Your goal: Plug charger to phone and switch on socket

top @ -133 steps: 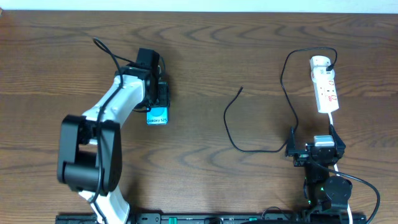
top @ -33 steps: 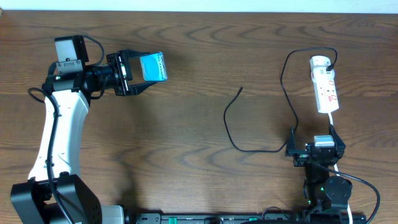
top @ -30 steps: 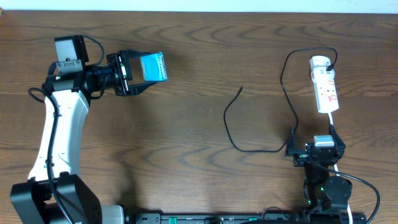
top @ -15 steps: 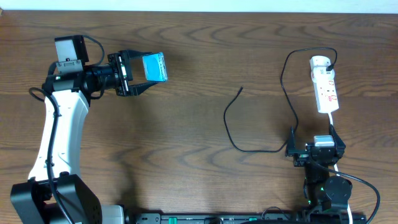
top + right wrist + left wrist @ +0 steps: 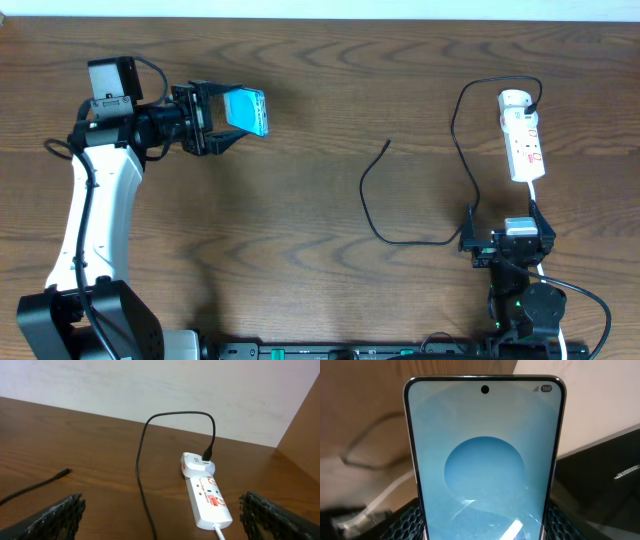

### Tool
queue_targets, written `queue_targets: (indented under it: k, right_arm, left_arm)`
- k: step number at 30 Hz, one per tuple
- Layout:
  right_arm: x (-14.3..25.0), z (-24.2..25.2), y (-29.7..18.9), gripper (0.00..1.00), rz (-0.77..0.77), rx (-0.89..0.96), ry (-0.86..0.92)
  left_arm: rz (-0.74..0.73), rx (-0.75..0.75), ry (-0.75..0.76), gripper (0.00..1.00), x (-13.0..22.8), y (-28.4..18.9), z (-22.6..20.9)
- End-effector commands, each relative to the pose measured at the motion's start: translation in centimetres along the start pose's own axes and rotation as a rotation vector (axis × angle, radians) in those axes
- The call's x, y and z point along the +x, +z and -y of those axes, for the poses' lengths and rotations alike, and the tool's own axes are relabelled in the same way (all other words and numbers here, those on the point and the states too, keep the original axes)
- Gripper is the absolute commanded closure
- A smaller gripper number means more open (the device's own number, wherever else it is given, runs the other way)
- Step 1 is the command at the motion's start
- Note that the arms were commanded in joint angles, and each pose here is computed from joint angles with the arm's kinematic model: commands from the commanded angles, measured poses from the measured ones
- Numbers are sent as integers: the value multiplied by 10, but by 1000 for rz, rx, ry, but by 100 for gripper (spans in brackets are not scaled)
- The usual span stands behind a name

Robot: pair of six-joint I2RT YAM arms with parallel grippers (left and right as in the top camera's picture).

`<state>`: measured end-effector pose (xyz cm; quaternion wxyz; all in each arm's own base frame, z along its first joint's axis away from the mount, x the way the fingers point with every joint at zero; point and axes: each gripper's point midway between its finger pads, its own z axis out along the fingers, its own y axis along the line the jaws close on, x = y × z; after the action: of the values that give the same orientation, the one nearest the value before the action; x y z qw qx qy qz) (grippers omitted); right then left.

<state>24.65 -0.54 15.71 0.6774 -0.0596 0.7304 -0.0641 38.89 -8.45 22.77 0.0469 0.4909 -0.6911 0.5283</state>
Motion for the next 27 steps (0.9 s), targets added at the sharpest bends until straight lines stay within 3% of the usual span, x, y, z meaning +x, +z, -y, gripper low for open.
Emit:
queue_targets:
  k: [1,8,16,27]
  right_arm:
    - [0,-2,0,1,2,-6,-11]
    - [0,-2,0,1,2,-6,-11]
    - [0,-2,0,1,2,-6,-11]
    - [0,-2,0,1,2,-7,-11]
  left_arm:
    - [77,-9,170,93,-13,-3,-1]
    - [168,-73,347,93,-29,-3,-10]
    - [380,-357,440,93,-55,-4,-55]
    - [527,-553,428,93,-60,-6,-85]
